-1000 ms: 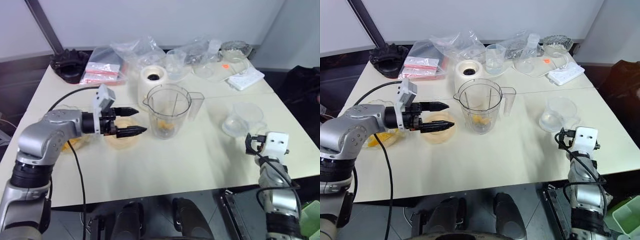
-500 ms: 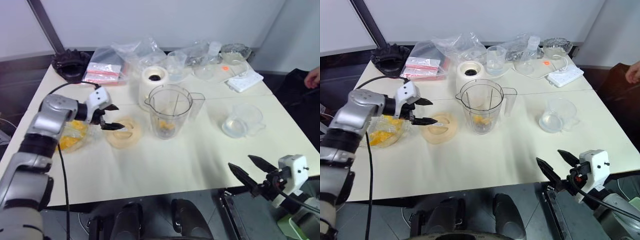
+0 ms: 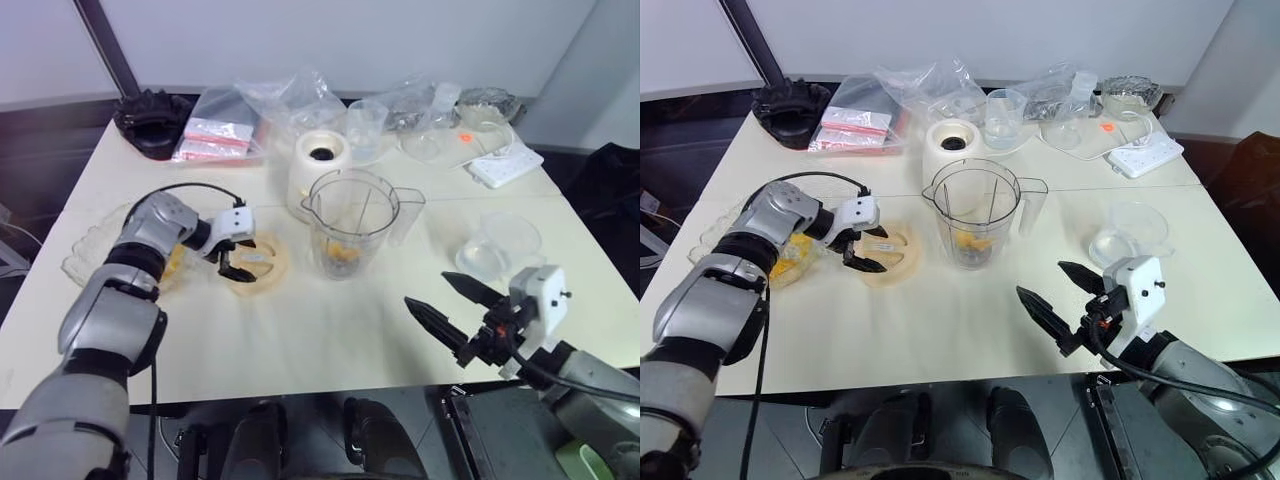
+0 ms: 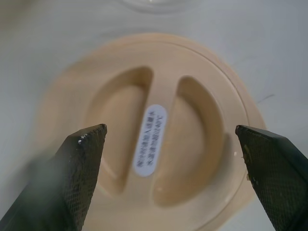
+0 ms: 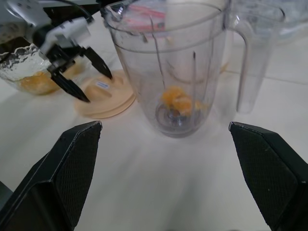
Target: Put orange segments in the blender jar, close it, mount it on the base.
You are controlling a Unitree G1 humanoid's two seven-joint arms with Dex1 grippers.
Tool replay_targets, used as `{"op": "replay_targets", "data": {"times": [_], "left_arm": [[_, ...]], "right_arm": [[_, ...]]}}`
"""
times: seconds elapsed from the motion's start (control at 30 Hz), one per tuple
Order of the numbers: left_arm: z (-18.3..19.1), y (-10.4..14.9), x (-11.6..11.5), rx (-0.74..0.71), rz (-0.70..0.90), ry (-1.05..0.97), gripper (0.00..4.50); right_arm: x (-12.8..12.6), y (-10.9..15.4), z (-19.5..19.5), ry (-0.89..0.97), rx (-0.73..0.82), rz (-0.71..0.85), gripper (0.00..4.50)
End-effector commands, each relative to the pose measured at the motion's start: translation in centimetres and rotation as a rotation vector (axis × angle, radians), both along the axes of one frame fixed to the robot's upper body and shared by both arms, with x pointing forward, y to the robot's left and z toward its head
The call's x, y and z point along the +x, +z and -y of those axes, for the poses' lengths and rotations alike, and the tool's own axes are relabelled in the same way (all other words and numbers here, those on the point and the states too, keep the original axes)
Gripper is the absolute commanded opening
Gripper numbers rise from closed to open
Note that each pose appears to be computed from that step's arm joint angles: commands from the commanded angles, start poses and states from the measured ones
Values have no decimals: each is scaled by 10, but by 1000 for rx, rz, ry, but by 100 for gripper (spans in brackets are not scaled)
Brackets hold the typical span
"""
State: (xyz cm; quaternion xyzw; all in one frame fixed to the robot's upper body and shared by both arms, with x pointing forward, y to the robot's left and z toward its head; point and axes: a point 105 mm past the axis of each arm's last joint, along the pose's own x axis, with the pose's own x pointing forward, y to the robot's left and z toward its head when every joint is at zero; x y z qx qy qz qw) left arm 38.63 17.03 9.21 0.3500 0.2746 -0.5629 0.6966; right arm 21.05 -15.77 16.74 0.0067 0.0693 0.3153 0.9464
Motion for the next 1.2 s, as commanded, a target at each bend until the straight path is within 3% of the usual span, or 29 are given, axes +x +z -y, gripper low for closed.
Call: {"op": "replay_targets", "data": {"times": [0.03,0.3,0.4,0.63,0.73,0.83,1.0,1.2], "left_arm": [[3,0,6,61,45,-13,450],[-1,-22,-5,135,-48,-29,450],[-1,-26,-5,139,-52,-20,363],[5,-24,0,119,-3,-9,43],[10,-14,6,109,57,-26,23],[19,16,16,25,107,-20,23],[39,126,25,-184,241,-103,23],[48,229,6,-191,393,-240,23]], "right_arm": [[-2,19,-6,45,-23,62,445],[-2,19,5,55,-185,22,445],[-3,26,8,67,-225,31,450],[-4,27,11,117,-297,19,450],[-2,25,11,120,-297,16,450],[1,24,12,116,-290,18,450],[6,23,16,100,-288,26,450],[11,25,17,93,-277,55,450]]}}
